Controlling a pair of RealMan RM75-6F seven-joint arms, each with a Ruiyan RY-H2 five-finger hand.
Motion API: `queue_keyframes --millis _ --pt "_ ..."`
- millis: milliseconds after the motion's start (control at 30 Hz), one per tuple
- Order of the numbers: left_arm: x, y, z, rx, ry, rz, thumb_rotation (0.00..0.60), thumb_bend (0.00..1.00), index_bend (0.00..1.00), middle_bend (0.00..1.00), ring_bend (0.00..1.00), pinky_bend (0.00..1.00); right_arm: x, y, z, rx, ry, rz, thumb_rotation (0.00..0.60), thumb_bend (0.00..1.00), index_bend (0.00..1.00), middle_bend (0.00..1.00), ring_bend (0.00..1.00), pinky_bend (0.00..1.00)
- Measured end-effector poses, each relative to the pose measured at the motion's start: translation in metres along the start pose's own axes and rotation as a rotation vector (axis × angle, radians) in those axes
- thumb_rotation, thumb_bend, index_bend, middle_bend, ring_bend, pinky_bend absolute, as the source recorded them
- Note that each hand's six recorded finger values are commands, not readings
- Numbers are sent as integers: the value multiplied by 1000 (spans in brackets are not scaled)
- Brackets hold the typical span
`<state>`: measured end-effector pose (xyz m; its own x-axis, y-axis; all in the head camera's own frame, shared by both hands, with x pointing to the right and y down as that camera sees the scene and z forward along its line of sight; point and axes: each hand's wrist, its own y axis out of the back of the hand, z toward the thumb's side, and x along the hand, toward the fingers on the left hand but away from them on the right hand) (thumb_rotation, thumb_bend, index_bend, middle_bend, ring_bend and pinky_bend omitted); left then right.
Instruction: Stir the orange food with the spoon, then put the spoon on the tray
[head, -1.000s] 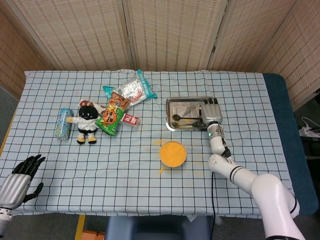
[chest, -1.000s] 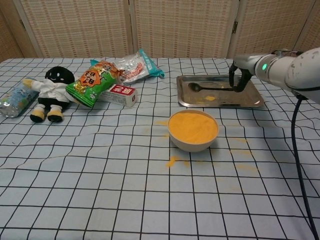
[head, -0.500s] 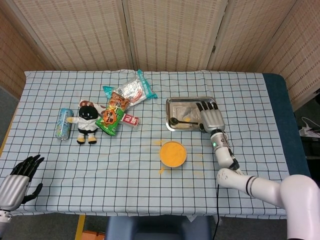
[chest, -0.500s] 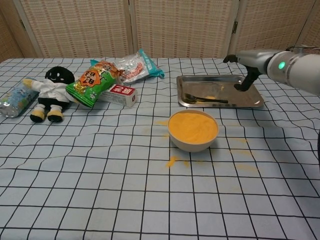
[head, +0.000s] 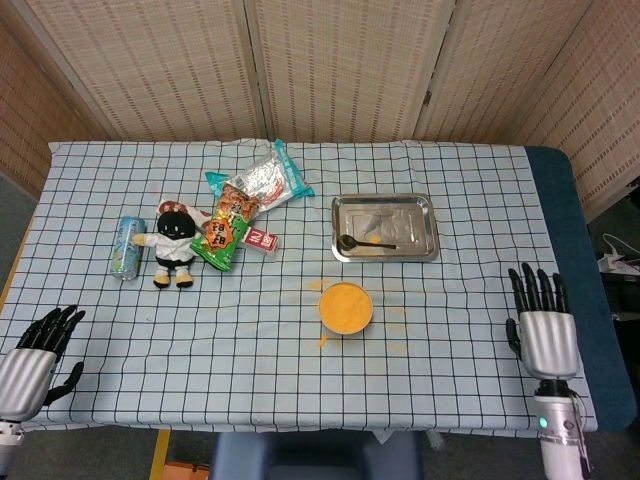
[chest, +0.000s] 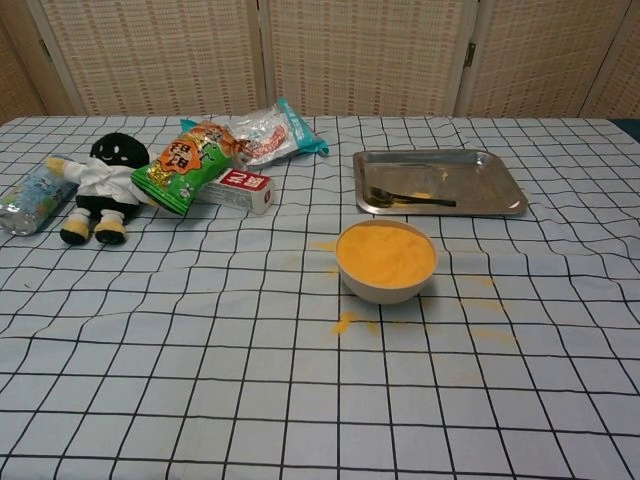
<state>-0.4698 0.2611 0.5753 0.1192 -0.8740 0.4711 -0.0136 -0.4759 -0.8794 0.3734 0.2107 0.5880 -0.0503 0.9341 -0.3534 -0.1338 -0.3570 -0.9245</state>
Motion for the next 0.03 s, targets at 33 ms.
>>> queue_keyframes --millis 33 --pt "0 0 1 2 -1 3 600 432 0 0 0 134 6 0 -3 -4 1 1 600 402 0 0 0 0"
